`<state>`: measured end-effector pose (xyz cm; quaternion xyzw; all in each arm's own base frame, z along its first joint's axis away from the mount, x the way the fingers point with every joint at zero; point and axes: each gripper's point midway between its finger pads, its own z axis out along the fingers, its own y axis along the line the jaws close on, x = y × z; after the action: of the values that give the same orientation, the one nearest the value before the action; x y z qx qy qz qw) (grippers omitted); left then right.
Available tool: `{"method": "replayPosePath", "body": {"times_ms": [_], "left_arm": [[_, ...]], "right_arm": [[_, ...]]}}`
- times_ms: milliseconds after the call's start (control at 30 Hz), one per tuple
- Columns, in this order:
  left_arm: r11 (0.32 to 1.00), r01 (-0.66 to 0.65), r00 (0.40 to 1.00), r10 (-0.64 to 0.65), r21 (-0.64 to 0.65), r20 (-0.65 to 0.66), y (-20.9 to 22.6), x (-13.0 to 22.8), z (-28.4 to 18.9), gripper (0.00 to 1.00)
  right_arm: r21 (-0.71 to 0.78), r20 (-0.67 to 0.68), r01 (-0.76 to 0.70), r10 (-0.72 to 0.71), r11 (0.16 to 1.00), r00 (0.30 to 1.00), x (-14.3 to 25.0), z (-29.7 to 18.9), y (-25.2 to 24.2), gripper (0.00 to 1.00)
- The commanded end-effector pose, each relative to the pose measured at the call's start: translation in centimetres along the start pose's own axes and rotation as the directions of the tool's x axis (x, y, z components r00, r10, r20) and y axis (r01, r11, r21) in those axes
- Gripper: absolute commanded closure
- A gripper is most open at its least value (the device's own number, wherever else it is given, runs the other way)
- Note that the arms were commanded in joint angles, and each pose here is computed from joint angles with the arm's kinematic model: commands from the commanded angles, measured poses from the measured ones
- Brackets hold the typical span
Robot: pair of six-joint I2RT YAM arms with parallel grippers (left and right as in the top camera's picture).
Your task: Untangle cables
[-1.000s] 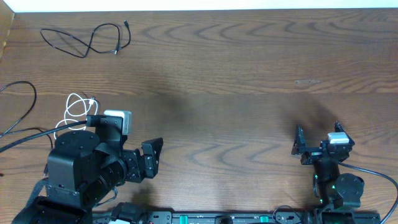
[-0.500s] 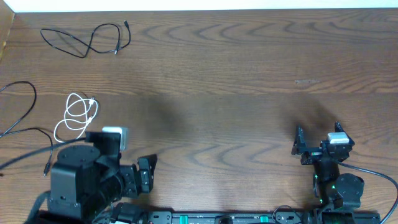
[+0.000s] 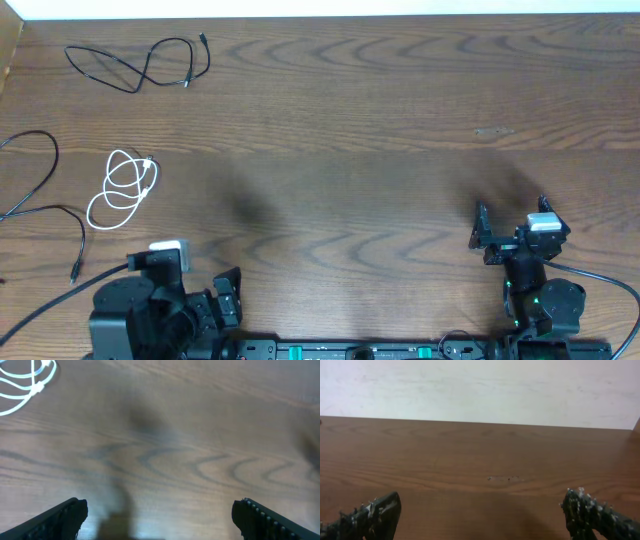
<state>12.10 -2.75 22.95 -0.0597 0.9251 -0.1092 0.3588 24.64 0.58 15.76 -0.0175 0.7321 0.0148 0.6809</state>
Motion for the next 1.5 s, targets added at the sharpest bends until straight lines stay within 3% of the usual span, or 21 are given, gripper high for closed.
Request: {"method": "replayPosePath", "body": {"times_ms": [0,333,1167,1467], "left_arm": [[1.000,-0.006,0.999,0.006,-0.014,0.040,0.5,0.1,0.4,0.02],[0.945,-0.300,0.941,0.271,0.127,0.205,-1.4,-1.0,5.6,0.02],[0.905,-0.422,0.763,0.325,0.050,0.558,-1.3,-3.5,8.7,0.02],[0.922,-0.379,0.744,0.255,0.077,0.618,-1.1,-4.1,10.0,0.02]], "right_arm": [[0.014,0.001,-0.014,0.014,1.000,1.000,0.0,0.0,-0.3,0.01],[0.014,0.001,-0.014,0.014,1.000,1.000,0.0,0.0,-0.3,0.01],[0.014,0.001,-0.014,0.014,1.000,1.000,0.0,0.0,-0.3,0.01],[0.014,0.001,-0.014,0.014,1.000,1.000,0.0,0.0,-0.3,0.01]]}}
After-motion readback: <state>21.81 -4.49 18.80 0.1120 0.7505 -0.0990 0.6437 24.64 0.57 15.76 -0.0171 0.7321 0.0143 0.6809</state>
